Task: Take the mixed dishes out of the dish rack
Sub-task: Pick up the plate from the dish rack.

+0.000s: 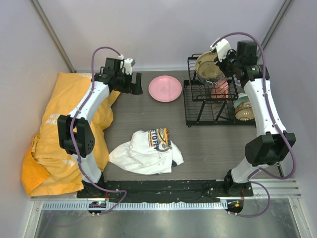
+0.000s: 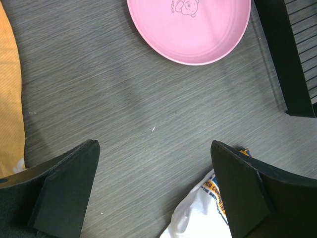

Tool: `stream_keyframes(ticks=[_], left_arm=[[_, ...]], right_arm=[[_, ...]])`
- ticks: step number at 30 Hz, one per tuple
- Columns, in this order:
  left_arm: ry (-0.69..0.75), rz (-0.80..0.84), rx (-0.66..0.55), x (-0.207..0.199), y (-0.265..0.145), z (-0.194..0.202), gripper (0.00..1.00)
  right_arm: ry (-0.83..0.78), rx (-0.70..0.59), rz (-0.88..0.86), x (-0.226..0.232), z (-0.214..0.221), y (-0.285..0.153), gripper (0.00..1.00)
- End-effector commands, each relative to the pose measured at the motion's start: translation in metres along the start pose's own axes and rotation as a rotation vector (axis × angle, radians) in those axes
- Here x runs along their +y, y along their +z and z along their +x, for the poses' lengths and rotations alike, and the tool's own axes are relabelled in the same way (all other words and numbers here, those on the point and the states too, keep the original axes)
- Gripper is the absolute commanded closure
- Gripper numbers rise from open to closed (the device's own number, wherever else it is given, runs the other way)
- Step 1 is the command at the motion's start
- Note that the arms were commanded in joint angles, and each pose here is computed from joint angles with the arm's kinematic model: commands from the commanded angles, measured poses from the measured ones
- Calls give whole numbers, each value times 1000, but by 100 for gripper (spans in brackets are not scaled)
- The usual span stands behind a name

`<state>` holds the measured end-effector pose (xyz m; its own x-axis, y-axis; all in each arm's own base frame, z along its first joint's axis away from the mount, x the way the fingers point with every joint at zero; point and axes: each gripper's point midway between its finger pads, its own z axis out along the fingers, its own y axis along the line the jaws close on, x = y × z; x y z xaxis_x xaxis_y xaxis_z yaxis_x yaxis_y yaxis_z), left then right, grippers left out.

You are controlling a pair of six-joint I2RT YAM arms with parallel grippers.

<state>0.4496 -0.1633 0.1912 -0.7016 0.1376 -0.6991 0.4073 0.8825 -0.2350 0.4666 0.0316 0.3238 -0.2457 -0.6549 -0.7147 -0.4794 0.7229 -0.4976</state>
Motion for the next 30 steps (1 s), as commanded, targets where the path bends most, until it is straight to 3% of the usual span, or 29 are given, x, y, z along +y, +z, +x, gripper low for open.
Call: stream_keyframes(ticks=[1,17,30], left_arm=[[10,8,-103,-7,-20,-30,0],[41,19,-129,-12,-30,-42,1],[95,74,-233,-30,-59,-70,0]], right_arm=[[-24,-79,46,-16,-31,-25,78],[-91,-150,91,-32,-61,-64,81],[-90,-217,63,-25,-80,-93,82]])
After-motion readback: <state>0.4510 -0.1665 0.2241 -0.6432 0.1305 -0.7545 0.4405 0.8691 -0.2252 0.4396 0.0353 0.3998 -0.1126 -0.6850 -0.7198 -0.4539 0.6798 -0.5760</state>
